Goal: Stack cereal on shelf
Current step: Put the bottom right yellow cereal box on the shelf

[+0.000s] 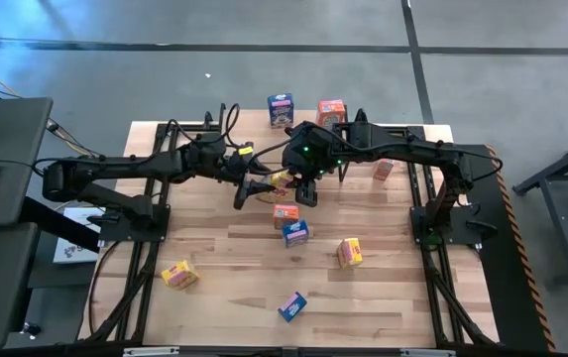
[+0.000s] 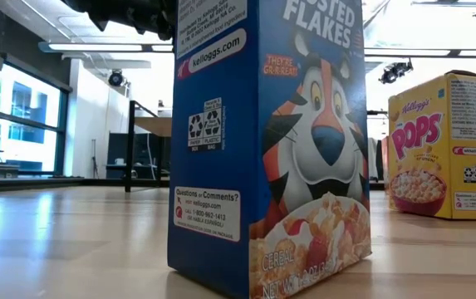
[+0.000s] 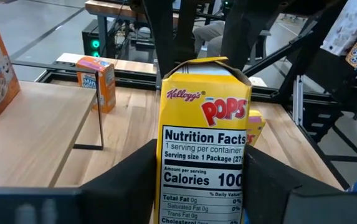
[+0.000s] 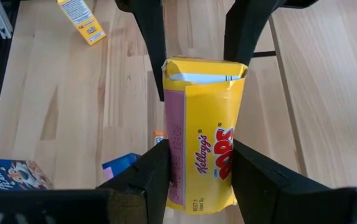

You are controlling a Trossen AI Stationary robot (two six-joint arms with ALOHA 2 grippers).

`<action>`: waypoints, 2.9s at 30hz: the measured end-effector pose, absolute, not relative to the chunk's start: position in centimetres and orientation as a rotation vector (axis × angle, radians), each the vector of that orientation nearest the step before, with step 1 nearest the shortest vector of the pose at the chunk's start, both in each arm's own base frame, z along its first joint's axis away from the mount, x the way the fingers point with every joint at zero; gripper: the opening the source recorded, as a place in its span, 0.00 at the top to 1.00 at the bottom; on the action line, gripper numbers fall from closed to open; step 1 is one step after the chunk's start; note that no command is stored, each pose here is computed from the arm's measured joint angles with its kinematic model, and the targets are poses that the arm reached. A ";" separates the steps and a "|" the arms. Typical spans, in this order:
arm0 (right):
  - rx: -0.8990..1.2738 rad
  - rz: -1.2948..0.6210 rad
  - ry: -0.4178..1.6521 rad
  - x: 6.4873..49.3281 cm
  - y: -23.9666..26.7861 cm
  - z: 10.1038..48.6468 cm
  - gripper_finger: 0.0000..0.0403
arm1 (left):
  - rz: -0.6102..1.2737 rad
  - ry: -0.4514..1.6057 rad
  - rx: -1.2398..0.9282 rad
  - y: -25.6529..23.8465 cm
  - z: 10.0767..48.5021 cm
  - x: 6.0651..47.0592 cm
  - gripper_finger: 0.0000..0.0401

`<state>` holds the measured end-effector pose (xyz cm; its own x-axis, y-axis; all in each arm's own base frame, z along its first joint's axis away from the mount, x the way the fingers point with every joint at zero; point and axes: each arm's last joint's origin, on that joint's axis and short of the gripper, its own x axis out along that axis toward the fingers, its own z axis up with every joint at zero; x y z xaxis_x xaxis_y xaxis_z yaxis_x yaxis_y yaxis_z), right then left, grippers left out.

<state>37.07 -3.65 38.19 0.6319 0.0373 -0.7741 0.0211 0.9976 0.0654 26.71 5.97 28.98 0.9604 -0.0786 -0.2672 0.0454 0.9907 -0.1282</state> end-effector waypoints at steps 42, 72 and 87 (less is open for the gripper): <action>-0.003 -0.097 0.721 30.5 -3.1 44.6 0.35 | 0.077 0.134 0.045 10.5 33.0 20.7 0.61; -0.103 -0.222 0.750 26.7 -2.0 46.1 0.35 | 0.284 0.033 0.009 23.2 27.0 18.6 0.61; -0.102 -0.225 0.757 26.7 -2.1 46.1 0.35 | 0.224 -0.010 -0.076 26.1 24.9 16.5 0.61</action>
